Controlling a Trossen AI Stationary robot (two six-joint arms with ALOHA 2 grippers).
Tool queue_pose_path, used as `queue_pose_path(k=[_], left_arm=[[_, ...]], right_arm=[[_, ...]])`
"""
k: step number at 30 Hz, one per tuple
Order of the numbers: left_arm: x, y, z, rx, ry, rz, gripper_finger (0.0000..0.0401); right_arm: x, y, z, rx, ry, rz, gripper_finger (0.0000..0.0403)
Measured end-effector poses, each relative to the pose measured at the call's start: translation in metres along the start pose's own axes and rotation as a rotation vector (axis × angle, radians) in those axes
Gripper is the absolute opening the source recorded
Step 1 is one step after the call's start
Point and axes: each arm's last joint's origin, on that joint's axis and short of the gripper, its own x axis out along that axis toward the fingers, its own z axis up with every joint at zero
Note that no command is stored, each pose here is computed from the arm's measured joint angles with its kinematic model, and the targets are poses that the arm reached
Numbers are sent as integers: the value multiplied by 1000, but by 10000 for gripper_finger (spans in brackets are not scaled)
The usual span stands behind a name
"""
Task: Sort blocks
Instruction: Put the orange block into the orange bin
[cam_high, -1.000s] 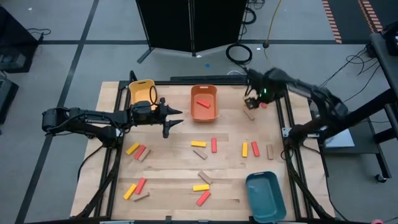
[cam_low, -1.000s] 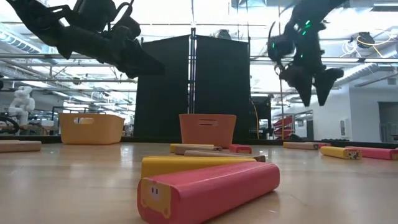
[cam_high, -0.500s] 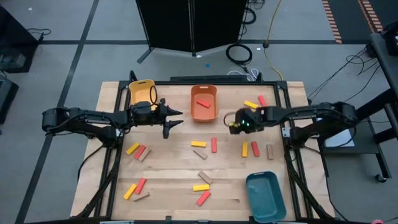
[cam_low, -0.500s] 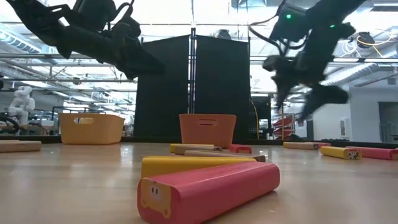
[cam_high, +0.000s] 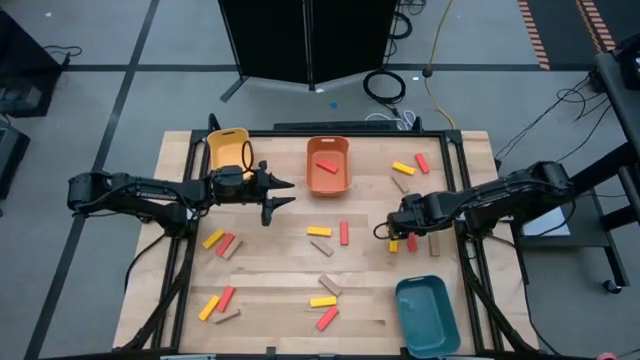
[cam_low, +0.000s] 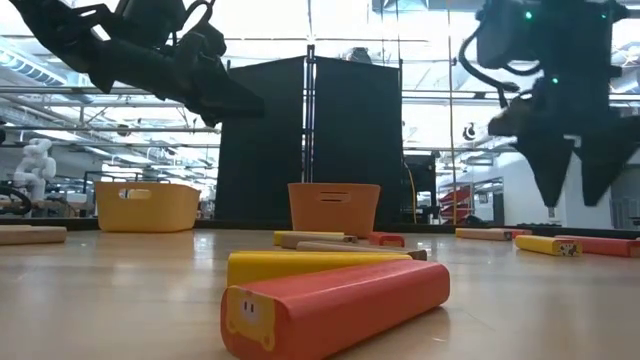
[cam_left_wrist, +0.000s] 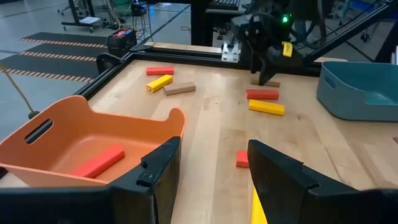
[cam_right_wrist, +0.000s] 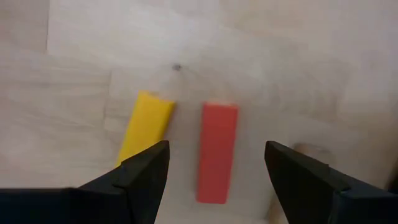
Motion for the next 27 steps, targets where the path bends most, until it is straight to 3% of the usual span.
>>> queue_pose_path(k=[15,19,25,27], left_arm=[[0,0,0,1,1,0,184],[0,0,0,1,1,0,184],[0,0,0,1,1,0,184],[0,0,0,1,1,0,184]], right_arm=[[42,0,-16,-9,24,-40,249],[47,2,-16,-16,34,-62,198],[37,0,-15,-21,45,-73,66],[24,0,-11,-28,14,-81,62]])
